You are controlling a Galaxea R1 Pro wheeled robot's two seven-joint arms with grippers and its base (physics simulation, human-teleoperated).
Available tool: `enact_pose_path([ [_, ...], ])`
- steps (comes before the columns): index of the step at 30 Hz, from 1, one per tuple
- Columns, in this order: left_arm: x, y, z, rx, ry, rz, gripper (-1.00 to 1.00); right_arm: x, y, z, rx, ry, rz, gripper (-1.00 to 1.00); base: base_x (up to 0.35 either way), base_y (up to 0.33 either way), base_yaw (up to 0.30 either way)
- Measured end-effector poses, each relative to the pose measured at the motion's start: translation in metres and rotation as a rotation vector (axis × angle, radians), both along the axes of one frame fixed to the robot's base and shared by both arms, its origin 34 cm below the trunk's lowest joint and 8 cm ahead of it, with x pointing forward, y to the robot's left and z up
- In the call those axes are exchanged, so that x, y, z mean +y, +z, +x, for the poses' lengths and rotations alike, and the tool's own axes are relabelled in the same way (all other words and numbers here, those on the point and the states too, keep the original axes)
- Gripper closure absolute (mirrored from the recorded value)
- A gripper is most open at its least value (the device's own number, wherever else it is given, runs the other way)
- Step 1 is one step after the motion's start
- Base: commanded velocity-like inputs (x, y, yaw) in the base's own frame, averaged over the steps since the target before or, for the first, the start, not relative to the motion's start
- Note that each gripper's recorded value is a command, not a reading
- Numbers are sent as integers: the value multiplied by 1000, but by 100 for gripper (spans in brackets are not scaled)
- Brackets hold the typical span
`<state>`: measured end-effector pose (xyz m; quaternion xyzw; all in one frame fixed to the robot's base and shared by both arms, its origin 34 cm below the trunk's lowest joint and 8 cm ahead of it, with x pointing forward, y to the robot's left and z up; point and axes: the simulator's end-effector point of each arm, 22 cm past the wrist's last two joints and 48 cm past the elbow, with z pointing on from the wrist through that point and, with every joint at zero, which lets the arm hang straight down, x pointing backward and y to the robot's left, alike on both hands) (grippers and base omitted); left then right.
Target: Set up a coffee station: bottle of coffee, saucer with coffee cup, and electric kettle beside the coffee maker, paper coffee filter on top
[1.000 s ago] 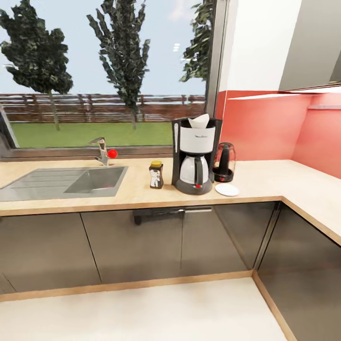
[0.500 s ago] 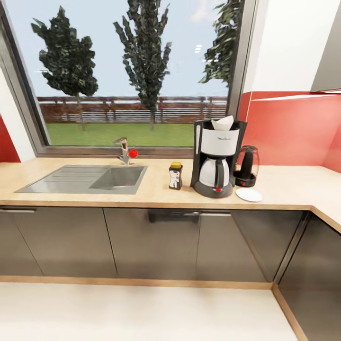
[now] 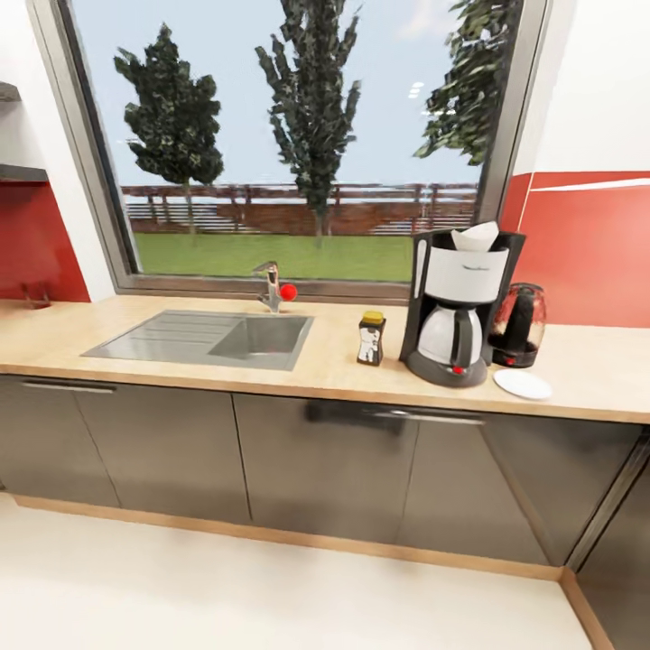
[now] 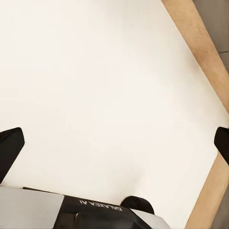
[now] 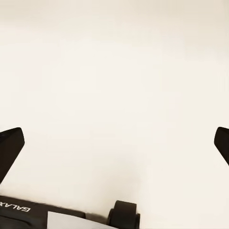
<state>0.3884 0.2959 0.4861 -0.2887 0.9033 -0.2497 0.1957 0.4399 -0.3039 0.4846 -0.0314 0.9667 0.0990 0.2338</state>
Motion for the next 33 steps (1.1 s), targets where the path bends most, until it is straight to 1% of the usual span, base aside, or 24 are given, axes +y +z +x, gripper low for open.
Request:
enact_pose_path([
  [18, 1, -1, 0, 3, 1, 3, -100, 1, 0, 0, 0, 0, 1, -100, 9, 7, 265],
  [21, 1, -1, 0, 3, 1, 3, -100, 1, 0, 0, 0, 0, 0, -100, 16, 0, 159],
  [23, 1, -1, 0, 3, 1, 3, -100, 1, 0, 0, 1, 3, -1, -100, 98, 14, 74],
  [29, 1, 0, 0, 2, 1, 3, -100, 3, -1, -2, 6, 41, -15, -100, 215, 92, 148],
  [33, 1, -1, 0, 2, 1, 3, -100, 0, -3, -2, 7, 37, -36, -100, 117, 54, 242],
])
